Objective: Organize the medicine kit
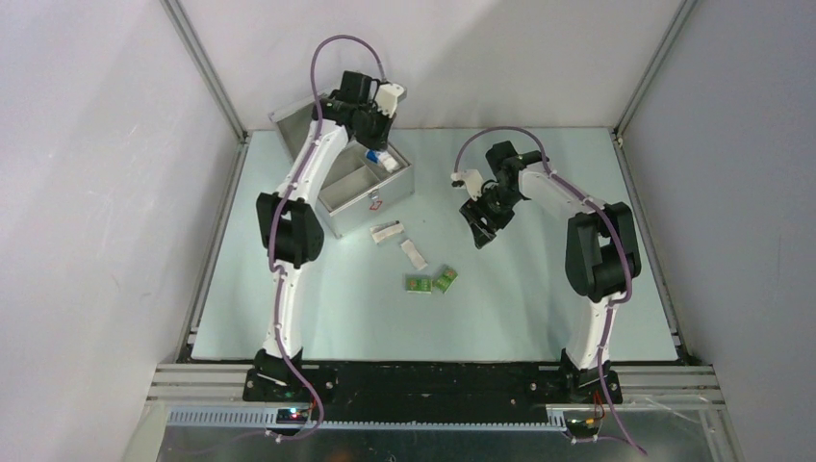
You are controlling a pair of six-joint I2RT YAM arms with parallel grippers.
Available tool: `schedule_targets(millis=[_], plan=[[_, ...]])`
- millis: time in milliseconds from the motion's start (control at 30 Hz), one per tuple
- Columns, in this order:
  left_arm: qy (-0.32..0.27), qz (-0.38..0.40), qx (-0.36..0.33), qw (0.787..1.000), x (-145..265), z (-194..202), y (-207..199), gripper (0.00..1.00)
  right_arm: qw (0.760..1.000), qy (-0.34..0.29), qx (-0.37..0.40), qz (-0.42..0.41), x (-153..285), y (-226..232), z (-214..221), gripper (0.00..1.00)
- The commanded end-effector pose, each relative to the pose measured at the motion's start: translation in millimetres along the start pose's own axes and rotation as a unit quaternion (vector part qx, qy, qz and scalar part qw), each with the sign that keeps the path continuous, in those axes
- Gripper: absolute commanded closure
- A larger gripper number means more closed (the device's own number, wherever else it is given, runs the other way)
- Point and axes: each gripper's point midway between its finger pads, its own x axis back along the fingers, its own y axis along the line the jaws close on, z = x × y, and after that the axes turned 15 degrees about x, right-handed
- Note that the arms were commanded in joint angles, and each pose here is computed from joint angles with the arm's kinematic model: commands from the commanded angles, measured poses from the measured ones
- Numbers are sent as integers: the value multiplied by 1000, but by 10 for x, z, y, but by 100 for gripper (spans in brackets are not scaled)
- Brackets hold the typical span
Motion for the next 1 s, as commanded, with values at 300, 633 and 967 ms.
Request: schedule_targets(millis=[300, 633, 967], plan=[[-24, -104, 4, 994, -48, -71, 423, 96, 1000, -10, 21, 18, 122, -2, -91, 36], [20, -128, 15, 992, -185, 258, 542, 95, 1000, -9, 22, 18, 95, -2, -76, 36], [-10, -147, 15, 989, -143, 56, 604, 58, 999, -7, 25, 21, 88, -11, -88, 36]])
